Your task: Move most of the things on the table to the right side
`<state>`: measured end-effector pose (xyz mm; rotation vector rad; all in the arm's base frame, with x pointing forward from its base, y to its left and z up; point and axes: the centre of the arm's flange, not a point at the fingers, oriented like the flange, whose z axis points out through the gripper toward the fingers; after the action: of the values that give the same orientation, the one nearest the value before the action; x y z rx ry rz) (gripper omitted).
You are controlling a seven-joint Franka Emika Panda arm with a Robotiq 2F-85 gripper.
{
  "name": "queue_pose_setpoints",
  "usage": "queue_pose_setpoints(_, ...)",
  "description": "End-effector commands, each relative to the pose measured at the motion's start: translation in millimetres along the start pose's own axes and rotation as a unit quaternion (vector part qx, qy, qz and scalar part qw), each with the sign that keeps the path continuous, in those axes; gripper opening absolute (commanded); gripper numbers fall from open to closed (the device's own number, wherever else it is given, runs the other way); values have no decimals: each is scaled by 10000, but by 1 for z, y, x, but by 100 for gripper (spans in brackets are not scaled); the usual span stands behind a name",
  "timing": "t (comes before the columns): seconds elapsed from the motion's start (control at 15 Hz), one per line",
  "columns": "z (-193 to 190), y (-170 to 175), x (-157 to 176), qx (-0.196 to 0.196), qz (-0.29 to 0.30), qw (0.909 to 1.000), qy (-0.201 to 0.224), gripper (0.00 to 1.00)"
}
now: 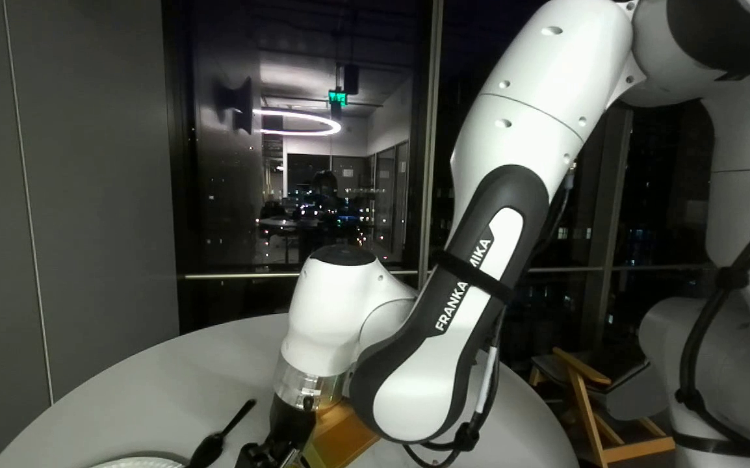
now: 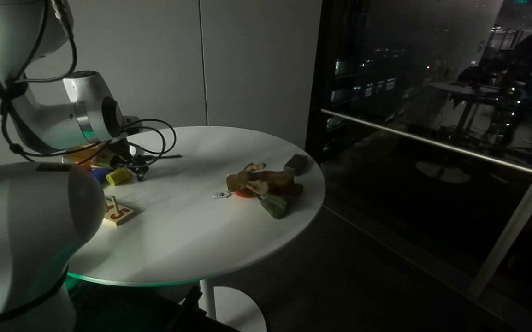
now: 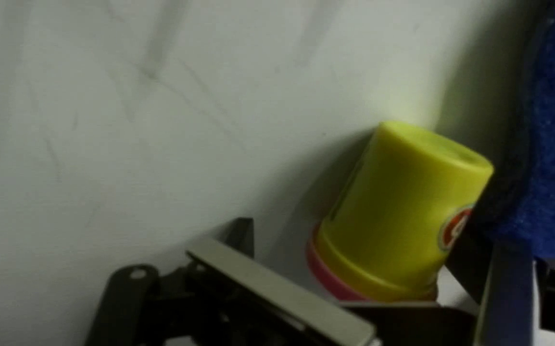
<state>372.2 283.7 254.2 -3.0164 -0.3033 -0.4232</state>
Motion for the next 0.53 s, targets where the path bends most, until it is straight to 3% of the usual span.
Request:
queue_pose_setpoints(0.0,-21,-20,-27,-137,-69,9999,-28,76)
queue_pose_setpoints(0.13,-19,-22,-29,-401,-331,9986,93,68)
queue_pose_setpoints(0.47,-17,-21,-31,-912,-716,9911,653,27)
